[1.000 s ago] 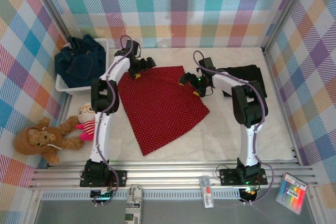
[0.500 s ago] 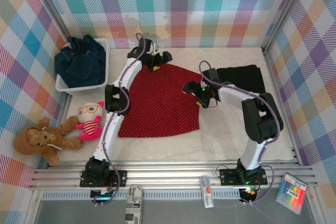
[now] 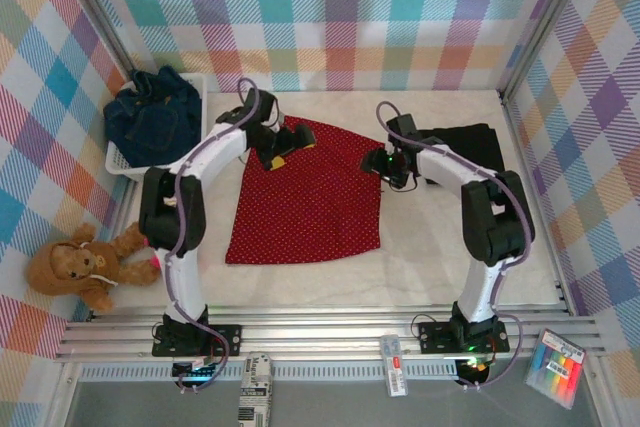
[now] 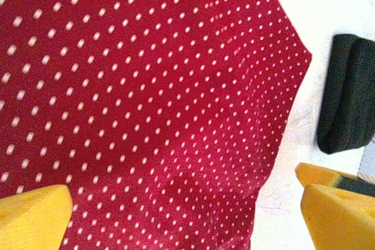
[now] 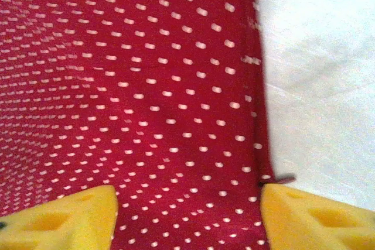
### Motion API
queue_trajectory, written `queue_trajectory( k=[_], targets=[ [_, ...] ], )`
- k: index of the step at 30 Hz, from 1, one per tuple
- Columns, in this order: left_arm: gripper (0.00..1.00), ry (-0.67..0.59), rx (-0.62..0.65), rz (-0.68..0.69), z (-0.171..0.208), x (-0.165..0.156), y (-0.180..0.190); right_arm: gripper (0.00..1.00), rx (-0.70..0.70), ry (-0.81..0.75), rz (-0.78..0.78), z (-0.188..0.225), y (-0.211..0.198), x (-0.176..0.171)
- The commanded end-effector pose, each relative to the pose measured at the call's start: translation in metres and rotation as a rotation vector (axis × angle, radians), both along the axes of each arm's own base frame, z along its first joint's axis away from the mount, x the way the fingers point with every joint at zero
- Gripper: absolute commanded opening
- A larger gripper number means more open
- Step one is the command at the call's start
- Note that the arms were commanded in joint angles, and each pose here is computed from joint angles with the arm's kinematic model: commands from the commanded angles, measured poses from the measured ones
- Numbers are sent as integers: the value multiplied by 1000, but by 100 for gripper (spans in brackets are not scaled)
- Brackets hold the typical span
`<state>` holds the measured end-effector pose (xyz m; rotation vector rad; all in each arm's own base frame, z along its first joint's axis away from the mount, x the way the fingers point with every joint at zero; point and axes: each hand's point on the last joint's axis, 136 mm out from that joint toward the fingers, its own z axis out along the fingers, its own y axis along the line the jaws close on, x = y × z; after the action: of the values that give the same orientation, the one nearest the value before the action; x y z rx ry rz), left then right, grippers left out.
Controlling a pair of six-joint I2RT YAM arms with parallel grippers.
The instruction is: Fold and stack the skirts
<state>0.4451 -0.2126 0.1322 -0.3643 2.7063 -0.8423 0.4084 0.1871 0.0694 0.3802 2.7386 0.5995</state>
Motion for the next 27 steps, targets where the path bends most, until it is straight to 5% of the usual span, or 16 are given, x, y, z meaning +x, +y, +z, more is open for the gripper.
queue_trajectory(
  k=[1,10,15,20,27],
  targets=[
    [100,41,24,88,-9,-26,18,56,-44,51,53,-16,-4,-10],
    [100,255,80,312,-65,-143,69,14,-113,82,55,-44,-15,-14],
    [100,375,136,398,-100,-206,96,6,-190,97,76,-57,-26,-16],
    [100,332,91,339,-77,-210,89,31,-229,78,86,-33,-29,-16],
    [100,213,-133,71,-7,-186,16,64,3,-63,142,27,21,16]
  ],
)
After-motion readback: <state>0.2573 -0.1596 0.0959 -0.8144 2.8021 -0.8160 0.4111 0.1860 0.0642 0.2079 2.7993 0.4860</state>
